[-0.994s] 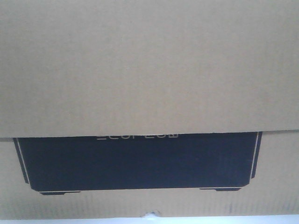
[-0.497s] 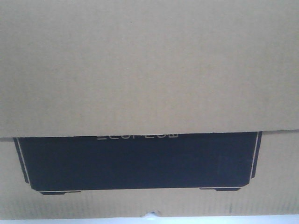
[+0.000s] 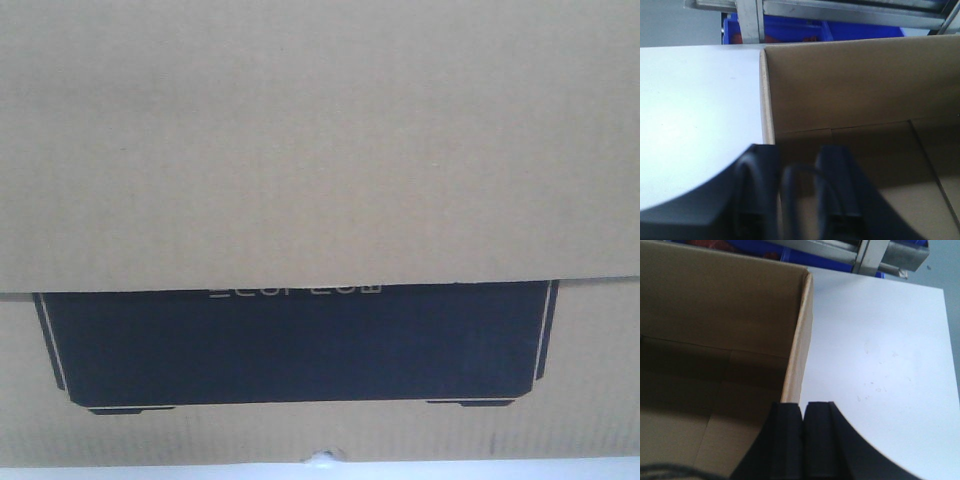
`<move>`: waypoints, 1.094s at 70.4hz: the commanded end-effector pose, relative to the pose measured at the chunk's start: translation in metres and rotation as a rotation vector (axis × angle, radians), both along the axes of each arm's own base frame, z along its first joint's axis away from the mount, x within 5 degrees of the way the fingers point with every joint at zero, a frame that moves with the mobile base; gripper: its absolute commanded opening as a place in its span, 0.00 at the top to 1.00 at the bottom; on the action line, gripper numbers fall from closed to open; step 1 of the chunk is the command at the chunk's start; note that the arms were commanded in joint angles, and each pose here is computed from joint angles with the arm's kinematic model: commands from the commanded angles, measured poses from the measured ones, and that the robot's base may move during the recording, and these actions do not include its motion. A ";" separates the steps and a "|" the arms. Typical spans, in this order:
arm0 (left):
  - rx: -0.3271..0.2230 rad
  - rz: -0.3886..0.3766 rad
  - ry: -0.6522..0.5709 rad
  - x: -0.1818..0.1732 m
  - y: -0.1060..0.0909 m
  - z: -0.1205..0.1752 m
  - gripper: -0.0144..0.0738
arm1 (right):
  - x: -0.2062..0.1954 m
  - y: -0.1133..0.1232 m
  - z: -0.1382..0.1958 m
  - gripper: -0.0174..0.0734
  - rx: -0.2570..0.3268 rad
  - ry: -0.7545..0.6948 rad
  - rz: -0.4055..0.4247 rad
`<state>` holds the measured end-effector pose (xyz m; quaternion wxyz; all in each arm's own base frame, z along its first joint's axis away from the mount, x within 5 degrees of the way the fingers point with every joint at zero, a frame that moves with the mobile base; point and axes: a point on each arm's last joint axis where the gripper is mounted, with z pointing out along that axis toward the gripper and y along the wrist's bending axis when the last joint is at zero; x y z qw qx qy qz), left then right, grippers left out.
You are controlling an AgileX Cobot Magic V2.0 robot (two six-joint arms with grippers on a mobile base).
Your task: Grab box from left shelf to table start
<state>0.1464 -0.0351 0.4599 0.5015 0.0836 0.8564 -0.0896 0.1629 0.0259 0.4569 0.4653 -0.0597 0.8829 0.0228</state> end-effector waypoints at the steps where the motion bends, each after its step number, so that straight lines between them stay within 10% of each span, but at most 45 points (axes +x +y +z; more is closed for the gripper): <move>1: -0.042 0.009 -0.147 -0.015 0.003 0.006 0.91 | -0.016 -0.004 0.006 0.75 0.009 -0.149 0.002; 48: -0.138 0.047 -0.588 -0.110 0.025 -0.099 0.95 | -0.121 -0.022 -0.101 0.75 0.067 -0.524 0.030; 77: -0.064 0.069 -0.827 -0.128 0.032 -0.127 0.95 | -0.131 -0.022 -0.117 0.75 0.099 -0.724 0.046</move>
